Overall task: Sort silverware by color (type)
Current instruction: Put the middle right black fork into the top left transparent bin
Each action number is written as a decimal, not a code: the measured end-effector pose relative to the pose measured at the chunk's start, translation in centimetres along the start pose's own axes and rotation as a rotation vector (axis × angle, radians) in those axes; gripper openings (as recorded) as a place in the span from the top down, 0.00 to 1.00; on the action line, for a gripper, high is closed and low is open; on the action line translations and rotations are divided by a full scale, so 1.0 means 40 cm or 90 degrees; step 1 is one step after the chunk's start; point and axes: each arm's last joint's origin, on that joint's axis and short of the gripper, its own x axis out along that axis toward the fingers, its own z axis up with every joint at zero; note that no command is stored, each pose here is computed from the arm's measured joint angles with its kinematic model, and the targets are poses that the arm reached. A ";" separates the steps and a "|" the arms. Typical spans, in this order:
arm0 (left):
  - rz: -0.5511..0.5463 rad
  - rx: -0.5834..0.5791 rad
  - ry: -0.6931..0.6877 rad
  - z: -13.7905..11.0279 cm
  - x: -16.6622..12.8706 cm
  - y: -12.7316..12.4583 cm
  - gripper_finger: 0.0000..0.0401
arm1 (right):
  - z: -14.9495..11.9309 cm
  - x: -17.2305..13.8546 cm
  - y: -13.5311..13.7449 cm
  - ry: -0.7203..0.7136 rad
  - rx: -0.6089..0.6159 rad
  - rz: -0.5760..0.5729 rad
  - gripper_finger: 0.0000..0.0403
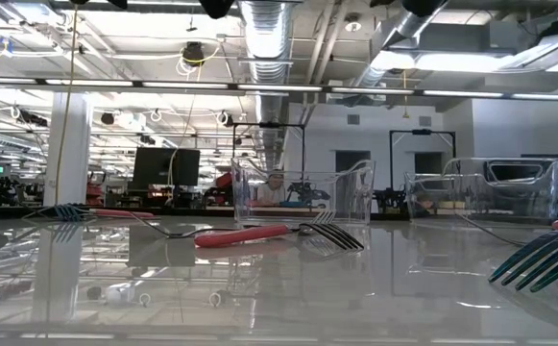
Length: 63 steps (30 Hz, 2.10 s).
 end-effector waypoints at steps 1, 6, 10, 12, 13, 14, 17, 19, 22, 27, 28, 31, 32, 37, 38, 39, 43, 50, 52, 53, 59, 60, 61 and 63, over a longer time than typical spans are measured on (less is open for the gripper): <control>0.001 -0.005 0.000 0.001 -0.001 0.001 0.63 | 0.001 -0.001 -0.002 0.003 -0.001 0.006 0.64; 0.003 -0.006 0.005 0.002 -0.004 0.008 0.93 | -0.001 -0.002 -0.004 0.014 0.002 0.021 0.64; -0.005 0.001 0.006 0.004 -0.005 0.007 0.99 | -0.001 -0.007 -0.013 0.026 0.023 0.024 0.60; 0.003 0.002 0.000 0.005 -0.005 0.008 0.99 | -0.005 -0.010 -0.022 0.042 0.054 0.012 0.59; 0.010 0.002 -0.004 0.005 -0.005 0.009 1.00 | -0.006 -0.012 -0.029 0.048 0.066 0.005 0.58; 0.016 0.002 -0.008 0.006 -0.006 0.010 1.00 | -0.007 -0.015 -0.034 0.055 0.078 -0.002 0.57; 0.033 0.000 -0.019 0.007 -0.006 0.013 1.00 | -0.006 -0.020 -0.045 0.060 0.101 -0.012 0.52; 0.045 -0.006 -0.025 0.010 -0.009 0.018 1.00 | 0.005 -0.026 -0.052 0.065 0.115 -0.010 0.48; 0.065 -0.024 -0.035 0.018 -0.018 0.032 1.00 | 0.027 -0.039 -0.061 0.078 0.122 -0.025 0.40; 0.134 -0.084 0.007 0.043 -0.064 0.067 1.00 | 0.092 -0.096 -0.080 0.177 0.159 -0.050 0.32; 0.163 -0.093 0.026 0.052 -0.077 0.075 1.00 | 0.103 -0.113 -0.082 0.209 0.178 -0.058 0.32; 0.259 -0.098 0.095 0.080 -0.114 0.098 1.00 | 0.126 -0.165 -0.074 0.303 0.218 -0.117 0.32; 0.291 -0.092 0.117 0.091 -0.124 0.106 1.00 | 0.132 -0.182 -0.064 0.334 0.224 -0.134 0.32; 0.451 -0.040 0.194 0.160 -0.143 0.194 1.00 | 0.154 -0.255 -0.004 0.459 0.206 -0.264 0.31; 0.472 -0.043 0.214 0.168 -0.142 0.224 1.00 | 0.159 -0.265 0.009 0.472 0.201 -0.290 0.31; 0.484 -0.045 0.229 0.179 -0.138 0.257 1.00 | 0.164 -0.275 0.023 0.487 0.200 -0.314 0.31; 0.507 -0.034 0.287 0.213 -0.115 0.390 1.00 | 0.178 -0.298 0.081 0.517 0.200 -0.377 0.31; 0.444 -0.026 0.351 0.218 -0.053 0.569 1.00 | 0.166 -0.293 0.183 0.546 0.164 -0.435 0.31; 0.440 -0.023 0.368 0.212 -0.042 0.602 1.00 | 0.160 -0.288 0.207 0.548 0.147 -0.440 0.31; 0.442 -0.027 0.377 0.205 -0.039 0.619 1.00 | 0.156 -0.285 0.218 0.551 0.143 -0.442 0.31; 0.446 -0.054 0.404 0.176 -0.037 0.669 1.00 | 0.146 -0.278 0.246 0.554 0.144 -0.443 0.31; 0.448 -0.052 0.412 0.173 -0.039 0.669 1.00 | 0.145 -0.277 0.247 0.553 0.148 -0.444 0.31; 0.451 -0.043 0.419 0.172 -0.040 0.669 1.00 | 0.144 -0.277 0.247 0.550 0.153 -0.446 0.31; 0.461 -0.025 0.429 0.171 -0.042 0.670 1.00 | 0.145 -0.278 0.245 0.546 0.161 -0.454 0.31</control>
